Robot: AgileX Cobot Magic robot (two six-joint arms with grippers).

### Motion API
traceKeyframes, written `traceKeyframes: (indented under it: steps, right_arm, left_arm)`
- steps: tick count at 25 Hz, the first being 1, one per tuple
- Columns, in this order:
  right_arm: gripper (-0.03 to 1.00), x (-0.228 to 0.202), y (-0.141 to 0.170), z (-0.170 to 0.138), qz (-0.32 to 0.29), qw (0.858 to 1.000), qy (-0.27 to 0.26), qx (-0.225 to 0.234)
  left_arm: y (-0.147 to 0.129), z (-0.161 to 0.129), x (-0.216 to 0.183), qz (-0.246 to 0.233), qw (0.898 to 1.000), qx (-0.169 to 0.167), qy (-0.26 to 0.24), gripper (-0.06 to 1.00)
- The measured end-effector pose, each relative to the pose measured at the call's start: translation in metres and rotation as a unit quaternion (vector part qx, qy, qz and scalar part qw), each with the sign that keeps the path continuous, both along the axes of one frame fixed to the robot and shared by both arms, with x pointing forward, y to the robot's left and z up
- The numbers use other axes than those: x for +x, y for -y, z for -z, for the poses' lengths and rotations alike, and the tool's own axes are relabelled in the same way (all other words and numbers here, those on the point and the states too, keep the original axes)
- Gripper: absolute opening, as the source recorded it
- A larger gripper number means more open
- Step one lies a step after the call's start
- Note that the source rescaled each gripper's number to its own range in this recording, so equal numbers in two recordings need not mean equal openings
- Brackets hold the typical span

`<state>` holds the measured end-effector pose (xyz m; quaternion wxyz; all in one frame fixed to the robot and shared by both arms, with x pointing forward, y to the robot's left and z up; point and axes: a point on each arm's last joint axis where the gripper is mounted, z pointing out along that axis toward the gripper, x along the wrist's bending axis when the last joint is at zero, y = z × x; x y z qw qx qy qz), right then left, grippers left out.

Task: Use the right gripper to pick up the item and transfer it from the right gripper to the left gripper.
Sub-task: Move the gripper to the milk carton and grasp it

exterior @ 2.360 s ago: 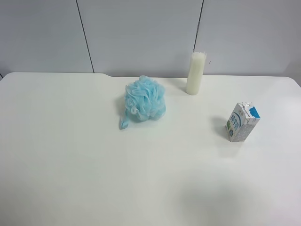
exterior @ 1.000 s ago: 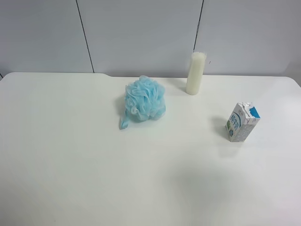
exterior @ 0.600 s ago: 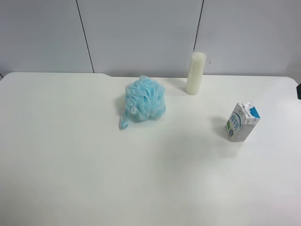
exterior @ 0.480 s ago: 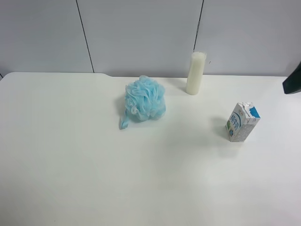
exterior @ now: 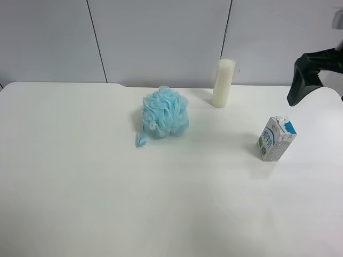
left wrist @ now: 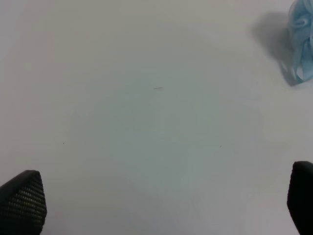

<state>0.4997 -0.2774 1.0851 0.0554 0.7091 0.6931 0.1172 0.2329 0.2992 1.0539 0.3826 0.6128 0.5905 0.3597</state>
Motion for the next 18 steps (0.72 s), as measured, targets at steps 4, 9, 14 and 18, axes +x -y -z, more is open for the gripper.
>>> traceKeyframes:
  steps: [4,9,14,18]
  right_arm:
    - [0.98,0.016,-0.001,0.020,0.001,0.999,-0.032,-0.002]
    - [0.98,0.035,-0.001,0.049,0.001,0.998,-0.061,-0.007]
    - [0.98,0.056,-0.001,0.071,0.003,0.999,-0.043,-0.012]
    - [0.98,0.065,0.000,0.086,0.001,0.999,-0.042,-0.023]
  left_arm:
    - [0.000,0.000,0.000,0.000,1.000,0.000,0.001,1.00]
    - [0.000,0.000,0.000,0.000,1.000,0.000,0.001,1.00]
    - [0.000,0.000,0.000,0.000,1.000,0.000,0.001,1.00]
    - [0.000,0.000,0.000,0.000,1.000,0.000,0.001,1.00]
